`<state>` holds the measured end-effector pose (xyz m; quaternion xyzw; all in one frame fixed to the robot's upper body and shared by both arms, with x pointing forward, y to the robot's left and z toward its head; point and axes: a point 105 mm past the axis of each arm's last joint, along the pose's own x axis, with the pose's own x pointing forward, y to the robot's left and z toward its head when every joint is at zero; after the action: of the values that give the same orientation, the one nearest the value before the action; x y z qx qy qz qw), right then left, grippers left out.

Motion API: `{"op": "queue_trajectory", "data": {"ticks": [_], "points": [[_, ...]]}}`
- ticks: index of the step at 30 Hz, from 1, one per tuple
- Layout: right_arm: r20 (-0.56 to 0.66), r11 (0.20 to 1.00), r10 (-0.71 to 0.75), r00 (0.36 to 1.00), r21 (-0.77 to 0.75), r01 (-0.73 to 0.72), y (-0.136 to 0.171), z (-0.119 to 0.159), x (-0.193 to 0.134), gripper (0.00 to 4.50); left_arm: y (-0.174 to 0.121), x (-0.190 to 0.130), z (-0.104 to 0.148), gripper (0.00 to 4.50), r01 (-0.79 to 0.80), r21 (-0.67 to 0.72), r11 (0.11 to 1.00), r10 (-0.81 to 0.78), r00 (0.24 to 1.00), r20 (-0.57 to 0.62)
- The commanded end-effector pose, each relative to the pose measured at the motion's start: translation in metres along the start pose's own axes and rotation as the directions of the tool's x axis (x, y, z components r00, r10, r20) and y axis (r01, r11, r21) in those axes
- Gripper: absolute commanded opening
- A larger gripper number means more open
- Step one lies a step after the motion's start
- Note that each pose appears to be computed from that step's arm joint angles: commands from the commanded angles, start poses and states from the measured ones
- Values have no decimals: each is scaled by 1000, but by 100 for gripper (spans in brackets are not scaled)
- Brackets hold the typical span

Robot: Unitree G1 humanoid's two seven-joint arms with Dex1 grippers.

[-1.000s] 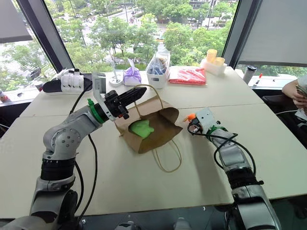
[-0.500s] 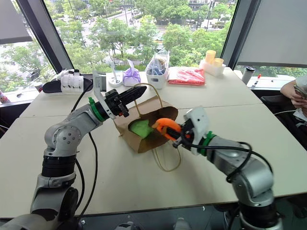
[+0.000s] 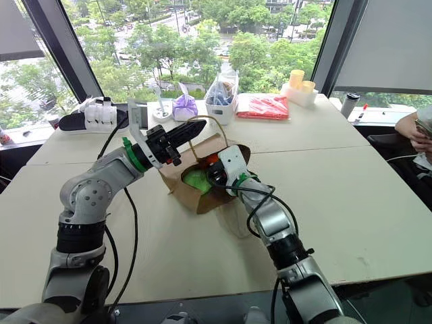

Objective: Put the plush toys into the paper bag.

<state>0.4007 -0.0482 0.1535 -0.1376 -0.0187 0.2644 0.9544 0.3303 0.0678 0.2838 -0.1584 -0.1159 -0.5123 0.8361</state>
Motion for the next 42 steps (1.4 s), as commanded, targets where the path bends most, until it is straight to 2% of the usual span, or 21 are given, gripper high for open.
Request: {"op": "queue_trajectory", "data": {"ticks": [1,7,9,12,15,19,25,28,33,35,38,41,42], "points": [[72,1000,19,997,2,-19,-9,25,-13,446,-7,-3,11,0,15,20,1000,-16,999,40],[117,986,118,986,104,-130,-19,53,-81,446,-3,-3,11,0,5,15,1000,-6,999,47],[86,978,160,983,120,-170,-20,50,-110,446,-2,-3,12,0,6,11,1000,-6,999,49],[-5,973,174,985,152,-171,-19,31,-132,446,-1,-2,12,0,9,10,1000,-9,999,51],[-102,981,150,983,138,-136,-18,6,-138,446,-1,-2,13,0,13,8,1000,-13,999,53],[-200,976,132,971,196,-92,-11,-35,-137,446,-1,0,12,0,16,8,1000,-16,999,52],[-281,978,115,953,201,-59,-7,-66,-127,446,-1,-1,13,0,11,15,1000,-12,999,52],[-286,982,106,952,179,-56,-8,-70,-121,360,-2,-1,14,0,9,18,1000,-10,999,52],[-252,981,108,962,184,-62,-11,-60,-116,94,-1,-1,15,0,3,24,1000,-4,998,55],[-223,977,134,965,191,-92,-11,-49,-117,3,-1,-1,16,0,1,28,1000,-2,998,56],[-181,974,169,969,179,-137,-11,-31,-118,3,-1,-1,17,0,-1,33,999,-1,998,59],[36,960,220,975,169,-223,-26,44,-117,3,6,5,30,0,-11,78,997,4,997,80],[76,960,224,972,157,-233,-30,60,-118,3,9,7,33,0,-17,91,996,10,996,86]]}}
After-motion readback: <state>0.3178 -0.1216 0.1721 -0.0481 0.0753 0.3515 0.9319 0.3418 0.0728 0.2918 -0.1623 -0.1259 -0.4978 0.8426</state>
